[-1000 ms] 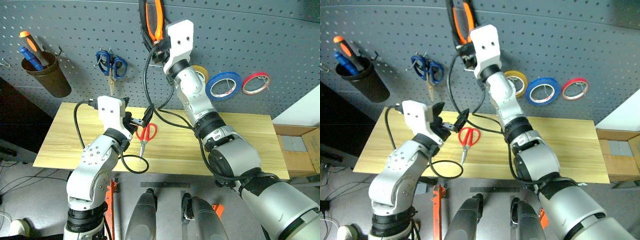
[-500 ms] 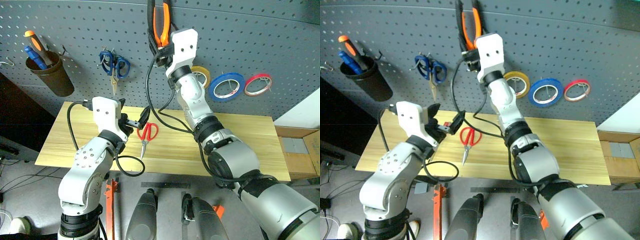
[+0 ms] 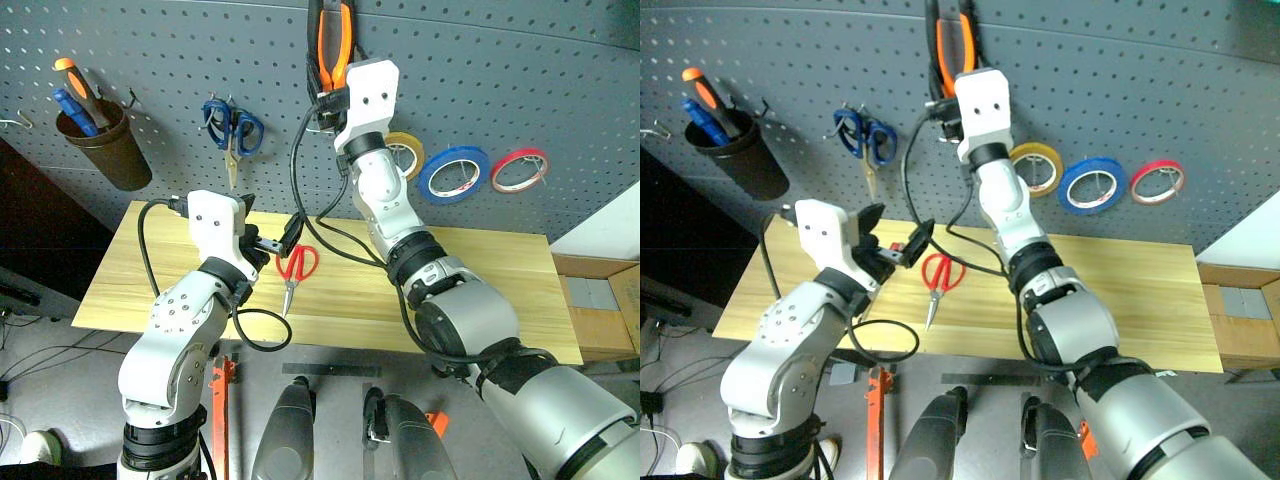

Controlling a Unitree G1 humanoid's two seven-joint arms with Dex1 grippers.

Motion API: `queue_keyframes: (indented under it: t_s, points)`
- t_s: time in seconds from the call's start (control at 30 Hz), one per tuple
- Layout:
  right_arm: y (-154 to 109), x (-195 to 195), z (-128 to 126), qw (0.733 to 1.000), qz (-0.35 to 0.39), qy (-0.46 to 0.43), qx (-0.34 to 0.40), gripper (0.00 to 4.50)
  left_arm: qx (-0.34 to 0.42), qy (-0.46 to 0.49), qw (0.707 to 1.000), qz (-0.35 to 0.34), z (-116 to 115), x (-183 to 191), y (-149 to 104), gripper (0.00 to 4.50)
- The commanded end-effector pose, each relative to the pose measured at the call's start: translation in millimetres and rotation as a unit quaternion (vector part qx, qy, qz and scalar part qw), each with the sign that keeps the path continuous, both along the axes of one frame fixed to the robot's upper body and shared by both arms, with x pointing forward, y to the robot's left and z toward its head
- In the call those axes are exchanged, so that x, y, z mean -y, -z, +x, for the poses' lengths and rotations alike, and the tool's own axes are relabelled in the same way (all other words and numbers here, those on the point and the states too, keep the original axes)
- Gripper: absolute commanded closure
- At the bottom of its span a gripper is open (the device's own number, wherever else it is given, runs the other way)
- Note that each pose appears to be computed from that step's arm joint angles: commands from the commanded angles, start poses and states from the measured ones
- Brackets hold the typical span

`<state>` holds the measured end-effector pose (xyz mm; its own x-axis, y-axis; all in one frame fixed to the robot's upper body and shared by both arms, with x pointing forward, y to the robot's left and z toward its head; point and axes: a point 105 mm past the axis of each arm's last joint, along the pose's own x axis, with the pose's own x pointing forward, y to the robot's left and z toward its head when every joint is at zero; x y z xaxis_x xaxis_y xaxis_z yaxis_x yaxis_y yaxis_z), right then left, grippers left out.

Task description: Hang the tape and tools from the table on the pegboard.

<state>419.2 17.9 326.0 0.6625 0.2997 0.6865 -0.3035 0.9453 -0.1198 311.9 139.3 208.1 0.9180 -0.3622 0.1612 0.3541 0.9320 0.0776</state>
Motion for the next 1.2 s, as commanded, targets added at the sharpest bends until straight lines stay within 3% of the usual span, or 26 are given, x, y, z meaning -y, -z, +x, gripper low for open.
queue_keyframes:
  t_s: [0.03,0.2,0.33,0.63,0.83,1.03,1.2]
  points:
    - [-18.8,-5.0,-10.7,0.999,0.019,-0.011,0.035,1.84,0.021,0.003,1.000,-0.002,-6.6,0.2,-8.9,0.00]
    - [-0.7,-12.2,-8.1,1.000,0.000,-0.015,0.013,1.84,0.021,0.000,1.000,-0.002,-6.7,-0.4,-9.1,0.00]
    - [28.1,-16.2,0.2,0.999,-0.035,-0.019,-0.032,1.84,0.022,-0.002,1.000,-0.002,-5.6,-1.2,-9.4,0.00]
    - [37.0,-9.4,7.1,0.996,-0.070,-0.014,-0.050,1.84,0.022,0.000,1.000,-0.005,-0.7,0.5,-9.3,0.00]
    - [34.2,3.1,3.6,0.997,-0.074,-0.019,-0.034,0.01,0.017,0.004,1.000,-0.006,1.8,2.6,-4.6,0.00]
    - [36.8,12.1,-23.3,0.991,-0.112,-0.066,0.003,0.01,-0.001,0.005,1.000,-0.009,2.3,5.4,8.9,0.00]
    - [59.4,20.7,-63.5,0.975,-0.178,-0.131,-0.006,0.01,-0.047,-0.018,0.999,0.021,1.4,0.3,40.0,0.00]
